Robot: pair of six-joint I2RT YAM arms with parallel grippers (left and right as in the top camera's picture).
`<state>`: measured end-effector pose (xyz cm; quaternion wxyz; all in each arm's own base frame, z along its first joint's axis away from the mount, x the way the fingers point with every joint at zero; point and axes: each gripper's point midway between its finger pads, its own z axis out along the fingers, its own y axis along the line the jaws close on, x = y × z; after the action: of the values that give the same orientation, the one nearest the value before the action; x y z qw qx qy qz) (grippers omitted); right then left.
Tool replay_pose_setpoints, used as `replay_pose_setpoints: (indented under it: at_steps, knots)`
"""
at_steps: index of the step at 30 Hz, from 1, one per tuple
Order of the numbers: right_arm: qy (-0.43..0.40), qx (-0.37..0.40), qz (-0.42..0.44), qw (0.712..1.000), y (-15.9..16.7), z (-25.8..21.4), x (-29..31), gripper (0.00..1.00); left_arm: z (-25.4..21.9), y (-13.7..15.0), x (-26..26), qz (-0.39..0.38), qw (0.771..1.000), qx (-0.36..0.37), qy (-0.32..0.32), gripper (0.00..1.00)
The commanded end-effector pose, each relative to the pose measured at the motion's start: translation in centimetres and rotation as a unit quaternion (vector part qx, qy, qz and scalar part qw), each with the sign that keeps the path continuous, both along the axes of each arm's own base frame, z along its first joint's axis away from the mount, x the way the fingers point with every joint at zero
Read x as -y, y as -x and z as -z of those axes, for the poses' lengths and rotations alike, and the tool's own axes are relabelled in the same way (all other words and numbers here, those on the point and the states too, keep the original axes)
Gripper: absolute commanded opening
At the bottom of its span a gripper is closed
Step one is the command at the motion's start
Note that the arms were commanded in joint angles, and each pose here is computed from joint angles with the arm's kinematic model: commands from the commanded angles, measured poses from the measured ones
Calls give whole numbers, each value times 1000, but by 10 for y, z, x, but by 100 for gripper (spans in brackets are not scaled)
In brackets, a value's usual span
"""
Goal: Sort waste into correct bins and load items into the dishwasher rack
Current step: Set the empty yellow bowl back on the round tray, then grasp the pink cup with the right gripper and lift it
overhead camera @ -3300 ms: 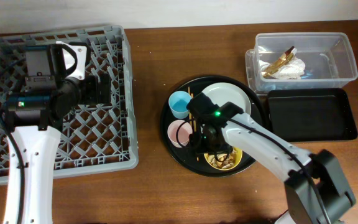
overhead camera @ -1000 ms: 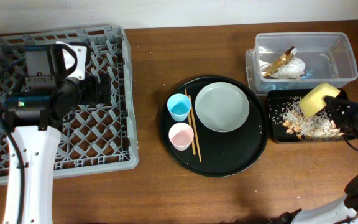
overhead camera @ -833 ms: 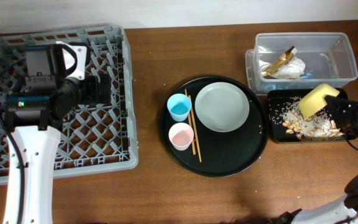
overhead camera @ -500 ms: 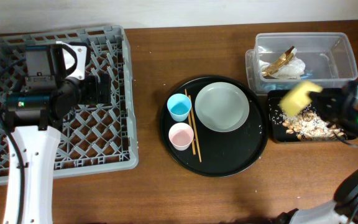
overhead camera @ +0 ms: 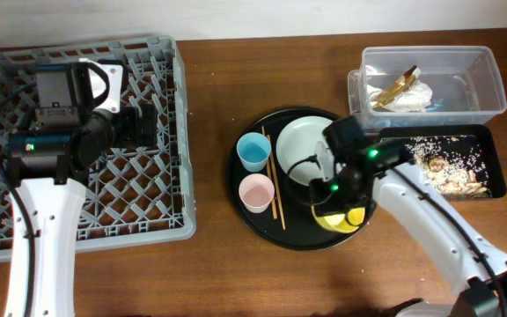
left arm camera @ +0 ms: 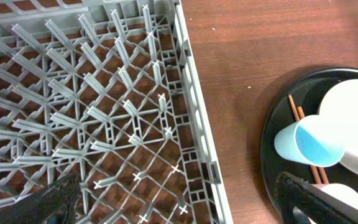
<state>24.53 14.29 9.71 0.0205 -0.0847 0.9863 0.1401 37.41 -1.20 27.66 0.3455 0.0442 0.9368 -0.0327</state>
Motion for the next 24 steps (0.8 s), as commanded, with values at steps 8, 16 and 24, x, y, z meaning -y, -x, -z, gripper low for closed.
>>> replay_pose_setpoints:
  at_steps: [8, 16, 24]
  knots:
    - [15, 0, 20, 1000, -2, 28, -6, 43, -4, -3, 1, 7, 1000, 5, -1, 99]
    - [-77, 123, -18, 989, -63, -74, -50, 46, -4, -3, 1, 7, 1000, 5, -1, 99]
    - [-31, 26, -52, 998, -47, 6, -91, 43, -4, -3, 1, 7, 1000, 5, -1, 99]
